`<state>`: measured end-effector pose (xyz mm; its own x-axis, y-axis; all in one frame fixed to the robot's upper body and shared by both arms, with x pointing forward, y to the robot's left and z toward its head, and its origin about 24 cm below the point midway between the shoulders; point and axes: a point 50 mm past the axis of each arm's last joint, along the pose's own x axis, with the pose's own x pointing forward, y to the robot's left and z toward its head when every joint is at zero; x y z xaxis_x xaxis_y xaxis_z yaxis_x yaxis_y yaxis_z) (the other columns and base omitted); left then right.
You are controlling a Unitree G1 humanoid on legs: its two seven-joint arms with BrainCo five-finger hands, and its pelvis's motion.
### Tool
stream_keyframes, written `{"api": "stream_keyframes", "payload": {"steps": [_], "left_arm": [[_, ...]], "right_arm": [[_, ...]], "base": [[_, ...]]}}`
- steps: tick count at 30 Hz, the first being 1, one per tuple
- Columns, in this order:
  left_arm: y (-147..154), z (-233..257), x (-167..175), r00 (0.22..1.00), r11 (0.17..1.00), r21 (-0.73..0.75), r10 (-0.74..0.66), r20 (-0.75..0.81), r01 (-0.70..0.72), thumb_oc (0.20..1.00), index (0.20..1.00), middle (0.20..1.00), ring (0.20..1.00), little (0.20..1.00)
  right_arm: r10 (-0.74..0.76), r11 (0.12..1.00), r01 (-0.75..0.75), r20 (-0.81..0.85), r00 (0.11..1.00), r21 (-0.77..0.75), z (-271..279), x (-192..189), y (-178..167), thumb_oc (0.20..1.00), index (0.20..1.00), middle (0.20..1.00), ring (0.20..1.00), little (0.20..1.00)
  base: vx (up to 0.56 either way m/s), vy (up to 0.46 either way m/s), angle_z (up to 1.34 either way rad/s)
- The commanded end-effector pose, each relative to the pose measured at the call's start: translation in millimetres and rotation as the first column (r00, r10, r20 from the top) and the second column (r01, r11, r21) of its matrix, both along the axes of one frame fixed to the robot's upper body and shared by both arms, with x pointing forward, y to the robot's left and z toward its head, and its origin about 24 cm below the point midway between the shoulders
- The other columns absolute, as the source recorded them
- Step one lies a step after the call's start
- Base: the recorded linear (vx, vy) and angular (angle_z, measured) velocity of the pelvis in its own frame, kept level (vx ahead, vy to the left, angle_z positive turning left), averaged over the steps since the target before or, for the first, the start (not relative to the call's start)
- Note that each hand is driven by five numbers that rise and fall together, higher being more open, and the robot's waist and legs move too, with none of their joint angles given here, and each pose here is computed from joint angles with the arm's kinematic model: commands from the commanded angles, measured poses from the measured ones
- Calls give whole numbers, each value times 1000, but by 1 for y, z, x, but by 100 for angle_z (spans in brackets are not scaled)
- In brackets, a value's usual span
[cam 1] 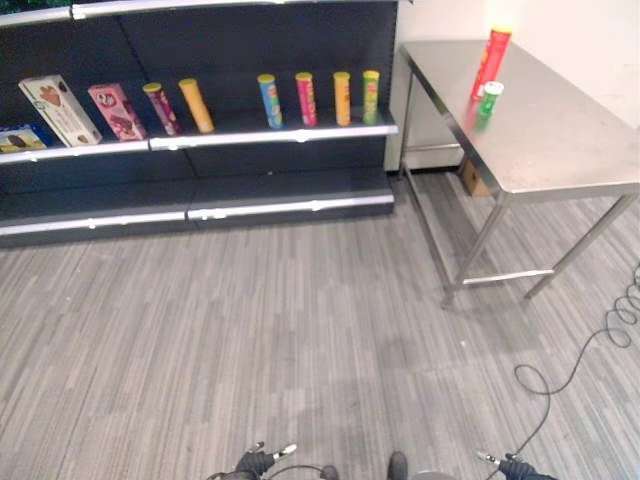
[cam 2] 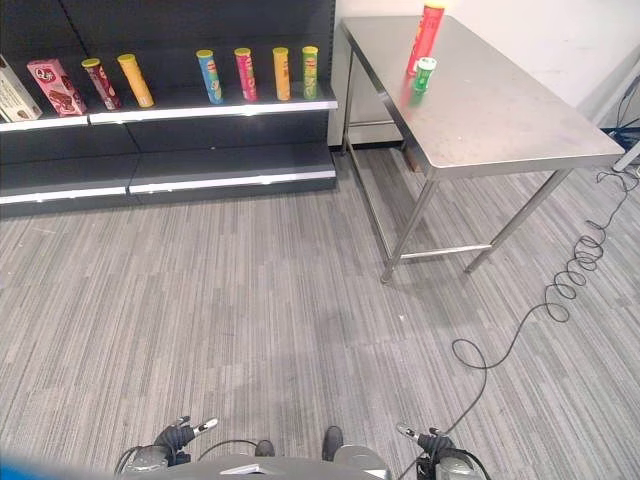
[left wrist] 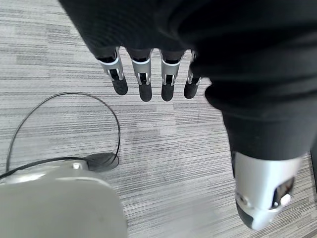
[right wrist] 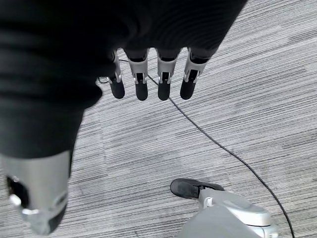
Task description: Put the goods on the table back onto the shelves and tidy them up.
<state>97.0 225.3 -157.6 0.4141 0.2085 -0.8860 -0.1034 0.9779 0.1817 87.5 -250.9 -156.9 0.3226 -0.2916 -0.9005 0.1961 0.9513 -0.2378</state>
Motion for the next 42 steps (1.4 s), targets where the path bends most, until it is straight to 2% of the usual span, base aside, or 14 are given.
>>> {"api": "stream_keyframes", "payload": {"steps": [1,9,19,35,42], "left_arm": [[4,4,17,999,1000,-10,20,44,-19,1000,1000,1000,1000,1000],[10,5,17,995,996,4,87,57,-88,1000,1000,1000,1000,1000],[7,3,15,999,998,40,-41,9,41,1000,1000,1000,1000,1000],[16,10,28,998,999,53,4,63,-8,1000,1000,1000,1000,1000],[17,16,39,994,998,56,-27,109,21,1000,1000,1000,1000,1000]], "right_arm": [[40,999,-39,34,999,-29,5,16,-6,1000,1000,1000,1000,1000],[37,999,-36,35,999,-33,5,16,-5,1000,1000,1000,1000,1000],[78,996,-76,44,996,-46,8,24,-7,1000,1000,1000,1000,1000],[96,994,-89,117,988,-65,17,47,-8,1000,1000,1000,1000,1000],[94,994,-84,144,985,-75,20,49,-13,1000,1000,1000,1000,1000]], "base": [[0,0,0],[1,-2,0],[0,0,0],[-6,107,-9],[72,136,-14]]}}
